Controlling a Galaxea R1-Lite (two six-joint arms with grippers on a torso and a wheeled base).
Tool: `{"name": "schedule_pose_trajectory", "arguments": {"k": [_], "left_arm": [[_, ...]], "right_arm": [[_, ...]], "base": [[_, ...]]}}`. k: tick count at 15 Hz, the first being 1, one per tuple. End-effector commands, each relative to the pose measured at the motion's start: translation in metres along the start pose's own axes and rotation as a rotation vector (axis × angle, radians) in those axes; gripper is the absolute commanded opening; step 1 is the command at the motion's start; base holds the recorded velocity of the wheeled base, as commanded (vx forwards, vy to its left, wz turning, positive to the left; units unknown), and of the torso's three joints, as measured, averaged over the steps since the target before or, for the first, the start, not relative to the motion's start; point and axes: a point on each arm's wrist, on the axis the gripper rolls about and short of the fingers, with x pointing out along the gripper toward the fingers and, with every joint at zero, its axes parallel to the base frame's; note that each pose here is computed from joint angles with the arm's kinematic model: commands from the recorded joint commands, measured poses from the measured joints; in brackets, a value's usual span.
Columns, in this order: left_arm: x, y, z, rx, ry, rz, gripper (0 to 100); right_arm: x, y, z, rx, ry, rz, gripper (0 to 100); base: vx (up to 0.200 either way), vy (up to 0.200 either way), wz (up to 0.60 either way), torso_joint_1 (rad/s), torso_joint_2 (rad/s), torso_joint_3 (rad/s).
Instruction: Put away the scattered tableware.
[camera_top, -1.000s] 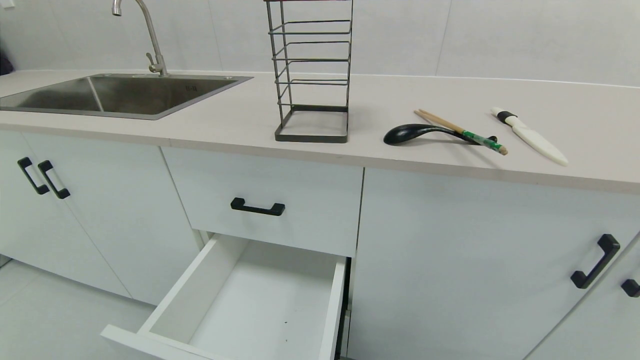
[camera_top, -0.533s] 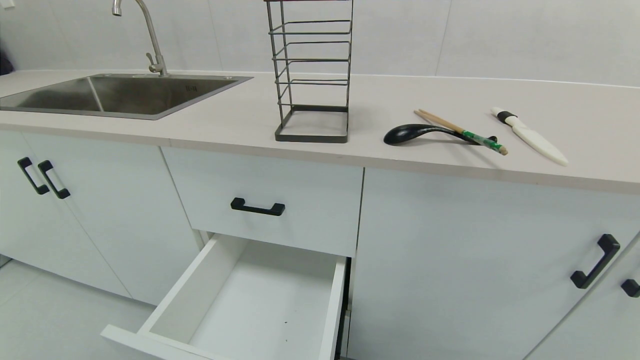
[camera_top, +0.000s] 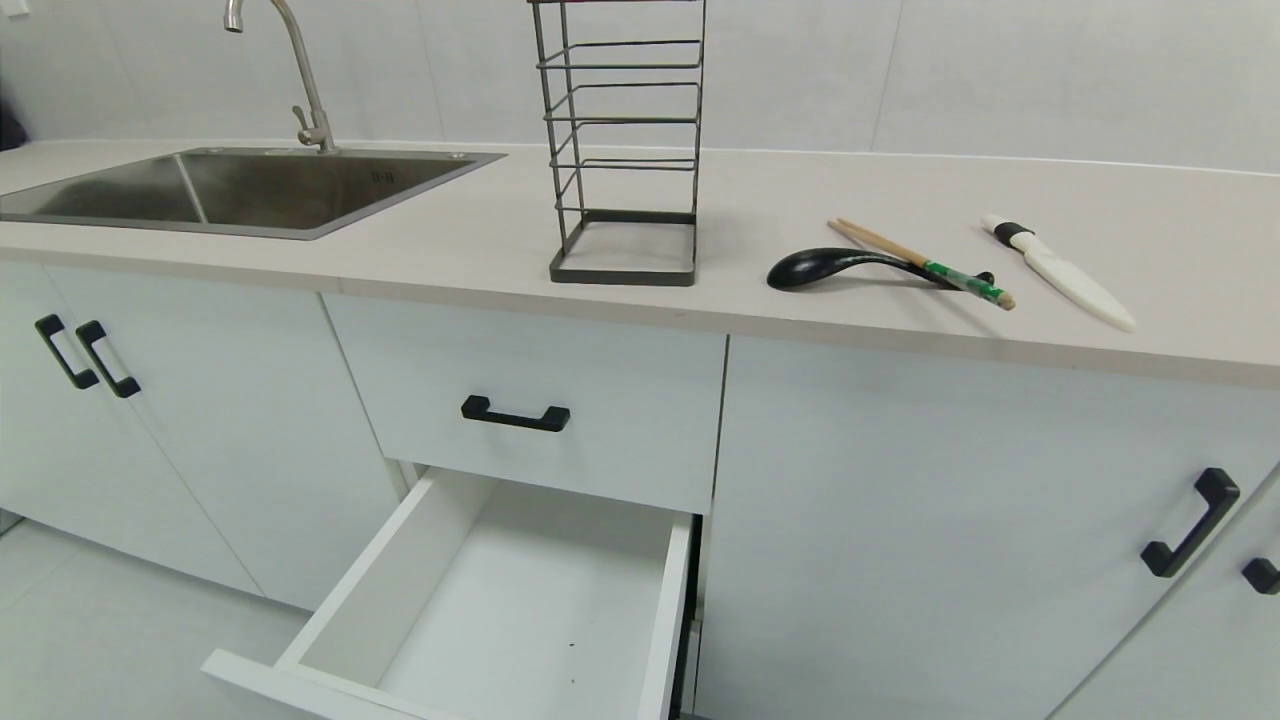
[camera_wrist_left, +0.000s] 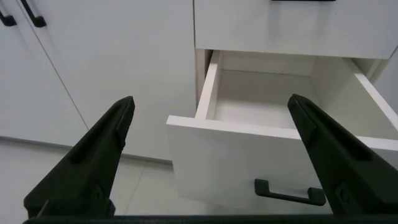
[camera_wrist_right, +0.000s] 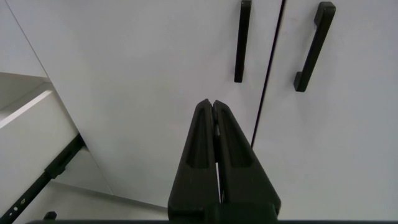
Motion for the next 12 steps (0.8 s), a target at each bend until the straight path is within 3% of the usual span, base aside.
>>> {"name": "schedule_pose_trajectory", "arguments": {"k": [1,7,10,12], "left_arm": [[0.0000,0.0000,0.0001,0.000,0.000,0.000,100],[0.0000,0.0002,-0.0001,-0.020,0.002,0.009,100],[0.0000,0.0003,-0.0001,-0.024,0.002,0.012,100],[0.0000,0.0003,-0.0001,-0.026,0.002,0.012,100]], "right_arm": [[0.0001,0.0000,0.0000,0.000,0.001,0.001,0],[0.0001,0.0000,0.0000,0.000,0.001,0.001,0],[0.0001,0.0000,0.0000,0.000,0.001,0.001,0],[0.0001,0.0000,0.0000,0.000,0.001,0.001,0]], "base": [[0.000,0.000,0.00,0.000,0.00,0.000],[0.000,0.000,0.00,0.000,0.00,0.000],[0.200,0.000,0.00,0.001,0.00,0.007],[0.000,0.000,0.00,0.000,0.00,0.000]]}}
